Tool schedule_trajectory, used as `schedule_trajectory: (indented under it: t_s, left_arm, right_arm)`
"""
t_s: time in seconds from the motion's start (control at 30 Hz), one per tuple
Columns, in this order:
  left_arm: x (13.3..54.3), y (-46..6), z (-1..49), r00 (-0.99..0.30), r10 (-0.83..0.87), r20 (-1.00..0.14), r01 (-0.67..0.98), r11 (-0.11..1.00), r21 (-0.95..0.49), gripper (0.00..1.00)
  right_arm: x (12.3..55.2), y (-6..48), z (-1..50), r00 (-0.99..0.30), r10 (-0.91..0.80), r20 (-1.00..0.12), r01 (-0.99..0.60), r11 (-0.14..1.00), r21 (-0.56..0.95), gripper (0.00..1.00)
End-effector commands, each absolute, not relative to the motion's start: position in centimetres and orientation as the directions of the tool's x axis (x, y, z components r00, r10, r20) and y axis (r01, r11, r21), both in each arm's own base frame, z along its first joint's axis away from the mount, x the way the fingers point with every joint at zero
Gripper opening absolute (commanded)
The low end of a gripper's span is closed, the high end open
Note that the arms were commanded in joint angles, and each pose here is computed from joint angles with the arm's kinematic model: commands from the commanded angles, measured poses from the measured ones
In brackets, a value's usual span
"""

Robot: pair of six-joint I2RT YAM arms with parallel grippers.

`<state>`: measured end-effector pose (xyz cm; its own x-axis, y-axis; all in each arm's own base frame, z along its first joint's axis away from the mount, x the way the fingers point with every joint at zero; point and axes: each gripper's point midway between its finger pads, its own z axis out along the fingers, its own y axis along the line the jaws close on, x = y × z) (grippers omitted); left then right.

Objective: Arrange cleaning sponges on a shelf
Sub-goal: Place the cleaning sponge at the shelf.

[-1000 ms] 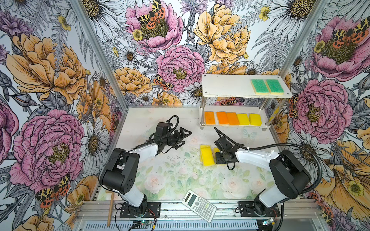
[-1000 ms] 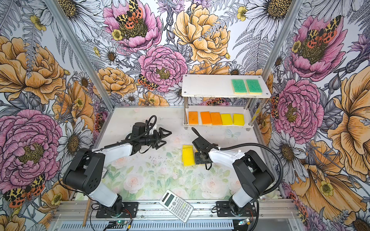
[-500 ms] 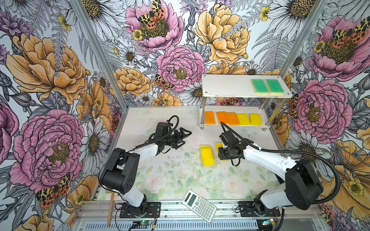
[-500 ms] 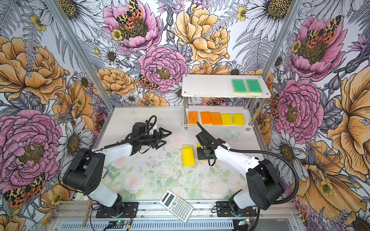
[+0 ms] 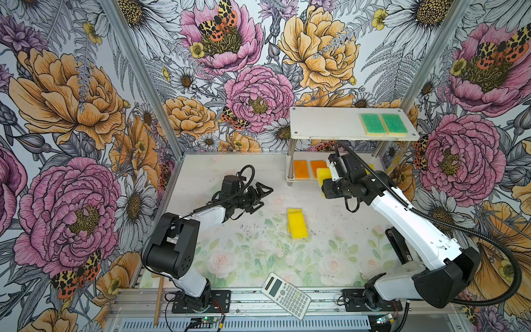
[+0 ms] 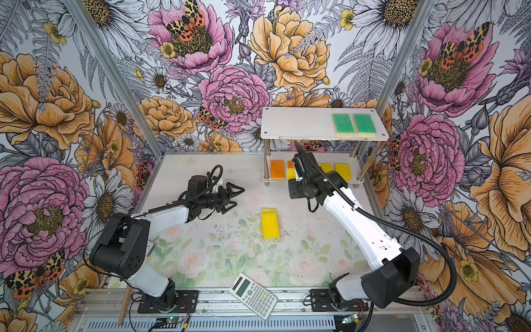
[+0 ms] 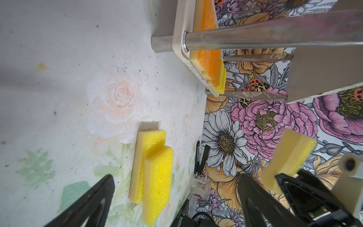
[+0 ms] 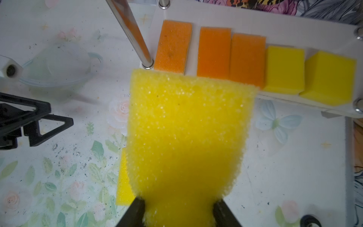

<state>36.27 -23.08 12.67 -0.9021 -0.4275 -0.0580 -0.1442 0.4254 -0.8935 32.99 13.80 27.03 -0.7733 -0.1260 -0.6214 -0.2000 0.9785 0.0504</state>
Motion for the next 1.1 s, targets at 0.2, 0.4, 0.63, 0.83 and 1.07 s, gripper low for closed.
schedule_trajectory:
  t_s: [0.2,0.4,0.63,0.83,1.07]
  left_arm:
    - [36.2,-22.2,13.7,-0.901,-0.424,-0.089,-0.107,0.418,-0.902,0.99]
    - [36.0,-21.9,14.3,-0.896,-0.432,-0.102,-0.098,0.418,-0.903,0.99]
    - [35.7,-21.6,14.7,-0.891,-0.440,-0.114,-0.092,0.421,-0.902,0.99]
    - [35.5,-21.4,15.0,-0.888,-0.443,-0.121,-0.090,0.425,-0.901,0.99]
    - [35.4,-21.0,15.0,-0.885,-0.450,-0.122,-0.094,0.428,-0.899,0.99]
  right_arm:
    - [34.9,10.4,39.8,-0.563,-0.198,-0.802,-0.159,0.979,-0.130,0.49]
    - [36.9,9.2,46.2,-0.431,-0.217,-0.876,-0.102,0.976,-0.192,0.50]
    - [39.7,8.5,50.3,-0.339,-0.238,-0.910,-0.048,0.971,-0.236,0.51]
    - [42.3,7.4,50.3,-0.340,-0.240,-0.909,-0.010,0.968,-0.252,0.50]
    - [45.4,5.9,49.2,-0.349,-0.178,-0.920,-0.024,0.983,-0.182,0.48]
